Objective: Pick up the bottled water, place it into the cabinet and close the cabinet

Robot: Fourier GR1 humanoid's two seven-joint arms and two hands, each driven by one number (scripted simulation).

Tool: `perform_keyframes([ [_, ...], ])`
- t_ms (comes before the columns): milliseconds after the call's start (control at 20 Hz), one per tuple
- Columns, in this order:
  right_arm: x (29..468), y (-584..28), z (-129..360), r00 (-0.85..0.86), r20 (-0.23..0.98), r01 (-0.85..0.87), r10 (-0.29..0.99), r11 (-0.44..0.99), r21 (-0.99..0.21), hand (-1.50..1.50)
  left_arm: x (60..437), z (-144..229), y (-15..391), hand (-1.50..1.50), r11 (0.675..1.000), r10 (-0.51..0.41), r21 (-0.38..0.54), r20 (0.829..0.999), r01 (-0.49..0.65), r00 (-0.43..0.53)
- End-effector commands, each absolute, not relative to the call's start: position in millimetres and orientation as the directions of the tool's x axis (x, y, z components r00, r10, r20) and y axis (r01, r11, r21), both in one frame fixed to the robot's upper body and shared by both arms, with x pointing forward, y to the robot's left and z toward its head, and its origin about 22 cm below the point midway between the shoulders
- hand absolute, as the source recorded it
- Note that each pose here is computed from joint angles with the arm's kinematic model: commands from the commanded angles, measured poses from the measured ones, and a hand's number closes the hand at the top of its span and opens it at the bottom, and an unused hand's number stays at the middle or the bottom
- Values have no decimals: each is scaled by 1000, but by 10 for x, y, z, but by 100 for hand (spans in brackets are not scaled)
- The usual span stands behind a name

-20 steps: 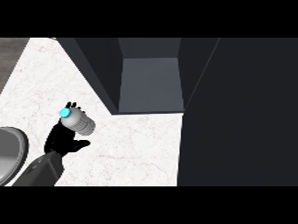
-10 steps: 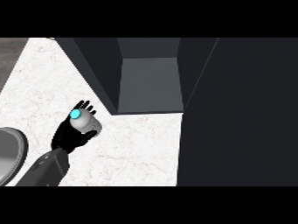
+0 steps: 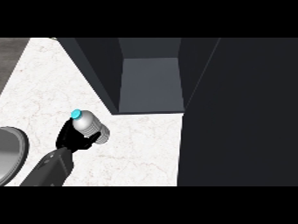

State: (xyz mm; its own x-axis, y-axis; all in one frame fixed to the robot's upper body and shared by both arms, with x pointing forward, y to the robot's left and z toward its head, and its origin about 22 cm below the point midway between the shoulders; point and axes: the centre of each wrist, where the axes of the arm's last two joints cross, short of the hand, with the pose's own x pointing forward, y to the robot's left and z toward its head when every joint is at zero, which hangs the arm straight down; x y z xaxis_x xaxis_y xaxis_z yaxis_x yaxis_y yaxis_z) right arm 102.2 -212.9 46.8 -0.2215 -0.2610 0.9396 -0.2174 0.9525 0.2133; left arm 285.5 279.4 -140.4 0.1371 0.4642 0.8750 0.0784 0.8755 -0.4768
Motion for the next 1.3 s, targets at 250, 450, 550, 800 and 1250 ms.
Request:
perform_keyframes([
  [250, 1012, -2084, 532, -207, 945, -181, -254, 959, 218, -150, 2445, -1560, 3138, 150, 883, 469, -469, 883, 39, 9],
  [450, 878, -2056, 492, -210, 945, -203, -252, 956, 210, -150, 2386, -1611, 3042, 150, 872, 488, -487, 873, 36, -10],
  [550, 999, -2224, 365, -203, 948, -192, -245, 959, 206, -150, 2496, -1517, 3160, 150, 868, 497, -496, 868, 24, -21],
  [800, 967, -2285, 580, -211, 946, -211, -246, 957, 201, -150, 2425, -1560, 3058, 150, 832, 554, -554, 832, 23, -20],
  [1250, 1069, -2094, 484, -212, 946, -205, -244, 958, 201, -150, 2650, -1217, 2878, 150, 838, 539, -538, 842, 93, 20],
])
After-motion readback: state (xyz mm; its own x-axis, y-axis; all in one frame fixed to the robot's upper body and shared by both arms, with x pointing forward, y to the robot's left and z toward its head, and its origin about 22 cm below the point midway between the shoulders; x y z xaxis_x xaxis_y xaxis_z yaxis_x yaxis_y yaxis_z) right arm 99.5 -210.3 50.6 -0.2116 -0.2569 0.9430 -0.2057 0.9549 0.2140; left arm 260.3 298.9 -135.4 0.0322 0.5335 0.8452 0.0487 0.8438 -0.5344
